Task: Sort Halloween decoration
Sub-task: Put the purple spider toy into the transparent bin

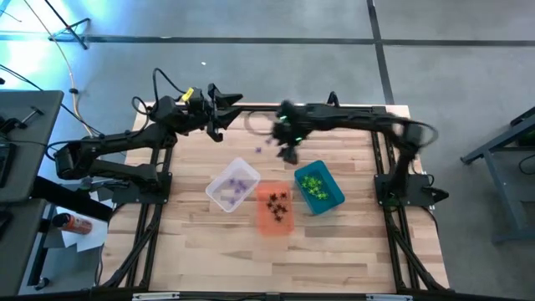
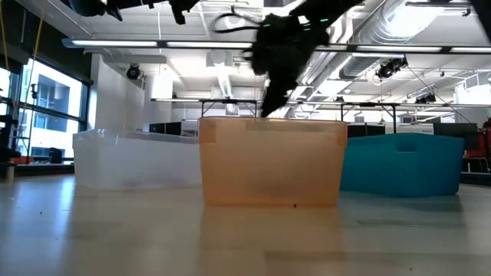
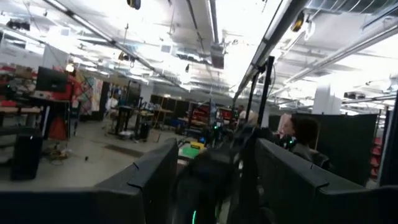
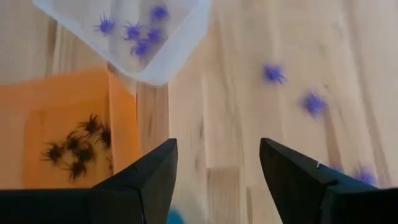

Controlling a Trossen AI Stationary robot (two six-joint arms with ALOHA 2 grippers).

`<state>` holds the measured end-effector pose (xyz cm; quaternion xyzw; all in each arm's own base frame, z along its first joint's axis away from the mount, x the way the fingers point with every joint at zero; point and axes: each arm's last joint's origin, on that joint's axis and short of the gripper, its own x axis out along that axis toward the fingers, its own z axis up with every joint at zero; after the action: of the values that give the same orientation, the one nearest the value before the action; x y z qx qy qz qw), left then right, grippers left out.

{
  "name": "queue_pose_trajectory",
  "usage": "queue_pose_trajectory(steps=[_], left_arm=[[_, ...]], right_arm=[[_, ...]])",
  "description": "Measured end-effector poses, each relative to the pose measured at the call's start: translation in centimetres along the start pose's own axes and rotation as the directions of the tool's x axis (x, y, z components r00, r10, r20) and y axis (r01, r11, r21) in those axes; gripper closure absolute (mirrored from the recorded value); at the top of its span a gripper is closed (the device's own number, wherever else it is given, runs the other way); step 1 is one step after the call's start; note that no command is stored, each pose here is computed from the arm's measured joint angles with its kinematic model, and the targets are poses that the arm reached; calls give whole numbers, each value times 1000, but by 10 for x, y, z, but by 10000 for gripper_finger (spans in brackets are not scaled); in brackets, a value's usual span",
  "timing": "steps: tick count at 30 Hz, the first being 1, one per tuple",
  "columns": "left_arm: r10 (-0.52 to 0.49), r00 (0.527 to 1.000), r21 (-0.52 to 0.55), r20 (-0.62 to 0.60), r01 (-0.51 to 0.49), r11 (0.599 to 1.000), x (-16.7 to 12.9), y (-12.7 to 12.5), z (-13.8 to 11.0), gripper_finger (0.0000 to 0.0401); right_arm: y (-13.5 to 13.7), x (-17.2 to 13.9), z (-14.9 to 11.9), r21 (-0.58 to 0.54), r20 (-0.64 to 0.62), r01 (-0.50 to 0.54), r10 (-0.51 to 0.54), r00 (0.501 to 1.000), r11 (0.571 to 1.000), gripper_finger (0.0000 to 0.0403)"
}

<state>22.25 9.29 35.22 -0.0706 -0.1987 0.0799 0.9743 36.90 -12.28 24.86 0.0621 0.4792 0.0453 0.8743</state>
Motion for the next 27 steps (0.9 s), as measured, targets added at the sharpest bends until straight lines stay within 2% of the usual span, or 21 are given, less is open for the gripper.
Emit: queue_pose_trajectory(steps=[4,6,7,9,11,13,14,15,17,20,21,23,24,25,27], left_arm=[[11,999,-9,-45,-11,1000,0,1,-4,199],[20,996,-18,-84,-21,1000,0,1,-8,199],[27,994,-22,-103,-30,999,0,2,-10,199],[34,989,-31,-146,-39,999,-1,2,-15,199],[41,982,-37,-186,-49,998,-1,2,-19,199],[40,976,-44,-212,-50,998,-2,2,-22,199],[41,974,-43,-223,-52,998,-2,1,-23,199],[34,973,-41,-229,-45,998,-2,1,-24,199],[9,972,-47,-235,-21,999,-2,-1,-24,199],[-25,968,-76,-249,6,997,-2,-2,-25,199],[-9,964,-112,-267,-22,993,-2,-1,-27,199],[98,928,-182,-360,-173,968,-5,3,-34,201],[180,883,-183,-434,-282,942,-8,6,-39,204],[276,815,-147,-510,-398,905,-12,11,-44,207],[444,647,-34,-619,-588,808,-21,21,-53,216]], right_arm=[[6,-37,-45,138,151,51,-72,986,989,181],[15,-55,-66,219,279,68,-130,951,973,181],[20,-64,-73,253,364,64,-156,918,965,181],[33,-80,-83,303,552,30,-201,809,952,181],[45,-96,-90,317,726,-3,-240,645,948,181],[54,-105,-95,307,836,-5,-267,479,952,181],[57,-108,-97,310,860,3,-281,426,951,181],[58,-109,-99,316,870,10,-294,397,949,181],[58,-111,-98,320,874,15,-301,381,947,181],[57,-112,-94,323,865,27,-307,398,946,181],[57,-111,-93,324,862,30,-308,403,945,181],[56,-109,-92,335,853,35,-319,412,941,181],[55,-109,-91,337,854,36,-322,409,941,181],[55,-109,-91,344,850,36,-327,412,938,181],[54,-107,-91,369,843,35,-350,408,929,181]])
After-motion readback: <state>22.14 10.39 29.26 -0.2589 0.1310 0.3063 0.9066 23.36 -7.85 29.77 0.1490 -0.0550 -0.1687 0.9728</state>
